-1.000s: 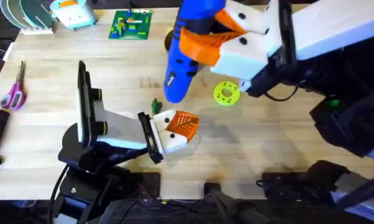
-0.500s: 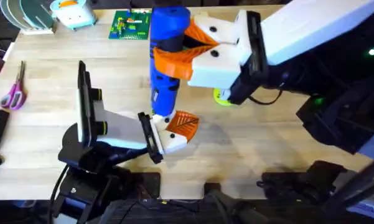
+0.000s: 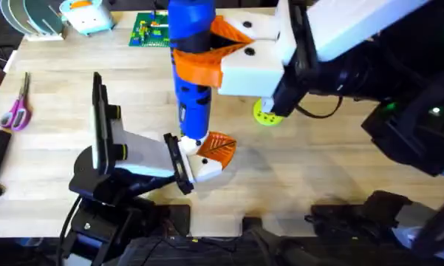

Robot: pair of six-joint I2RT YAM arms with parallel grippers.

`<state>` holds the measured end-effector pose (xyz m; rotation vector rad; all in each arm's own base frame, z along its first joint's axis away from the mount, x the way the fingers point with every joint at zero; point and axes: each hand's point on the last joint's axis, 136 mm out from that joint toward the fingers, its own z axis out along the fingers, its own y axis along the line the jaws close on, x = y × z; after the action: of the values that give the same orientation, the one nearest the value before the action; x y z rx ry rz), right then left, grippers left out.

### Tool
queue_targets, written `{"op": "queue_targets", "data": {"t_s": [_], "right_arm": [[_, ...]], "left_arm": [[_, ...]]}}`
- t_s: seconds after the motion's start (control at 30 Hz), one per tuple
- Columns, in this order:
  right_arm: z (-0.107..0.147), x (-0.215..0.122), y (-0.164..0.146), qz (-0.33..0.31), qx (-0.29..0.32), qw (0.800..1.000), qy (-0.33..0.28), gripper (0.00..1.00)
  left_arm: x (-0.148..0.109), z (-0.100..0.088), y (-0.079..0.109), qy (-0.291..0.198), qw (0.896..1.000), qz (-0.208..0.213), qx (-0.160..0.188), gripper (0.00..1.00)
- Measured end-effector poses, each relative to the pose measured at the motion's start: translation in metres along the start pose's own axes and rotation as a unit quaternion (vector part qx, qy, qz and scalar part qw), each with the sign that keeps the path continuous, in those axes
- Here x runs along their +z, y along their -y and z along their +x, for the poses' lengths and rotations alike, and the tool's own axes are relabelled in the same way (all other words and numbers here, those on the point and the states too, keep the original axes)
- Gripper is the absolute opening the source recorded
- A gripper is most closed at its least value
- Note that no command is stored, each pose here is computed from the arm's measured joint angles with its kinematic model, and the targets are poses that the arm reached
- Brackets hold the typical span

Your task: Pick up the gripper from the table and insert it into the empty holder that is missing its gripper. Then pick up a screw, insert it into the mounting hole, and use the screwdriver to tighten it. Finally, clean up the table by picking up the vegetable and placing it into the bucket.

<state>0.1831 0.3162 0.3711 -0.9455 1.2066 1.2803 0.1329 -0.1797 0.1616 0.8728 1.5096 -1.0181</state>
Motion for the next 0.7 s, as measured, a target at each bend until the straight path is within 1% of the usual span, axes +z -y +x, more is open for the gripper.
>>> {"op": "queue_targets", "data": {"t_s": [0.2, 0.37, 0.7], "right_arm": [[-0.0033, 0.0013, -0.0014, -0.003, 0.003, 1.0, -0.005, 0.027], [0.001, 0.0013, -0.0007, -0.002, 0.01, 1.0, -0.013, 0.027], [0.0045, 0.0028, 0.0014, -0.002, -0.012, 1.0, -0.017, 0.027]], "left_arm": [[0.0, 0.0, 0.0, 0.0, 1.0, 0.0, 0.0, 0.015], [0.0, 0.0, 0.0, 0.0, 1.0, 0.0, 0.0, 0.015], [0.0, 0.0, 0.0, 0.0, 1.0, 0.0, 0.0, 0.015]]}}
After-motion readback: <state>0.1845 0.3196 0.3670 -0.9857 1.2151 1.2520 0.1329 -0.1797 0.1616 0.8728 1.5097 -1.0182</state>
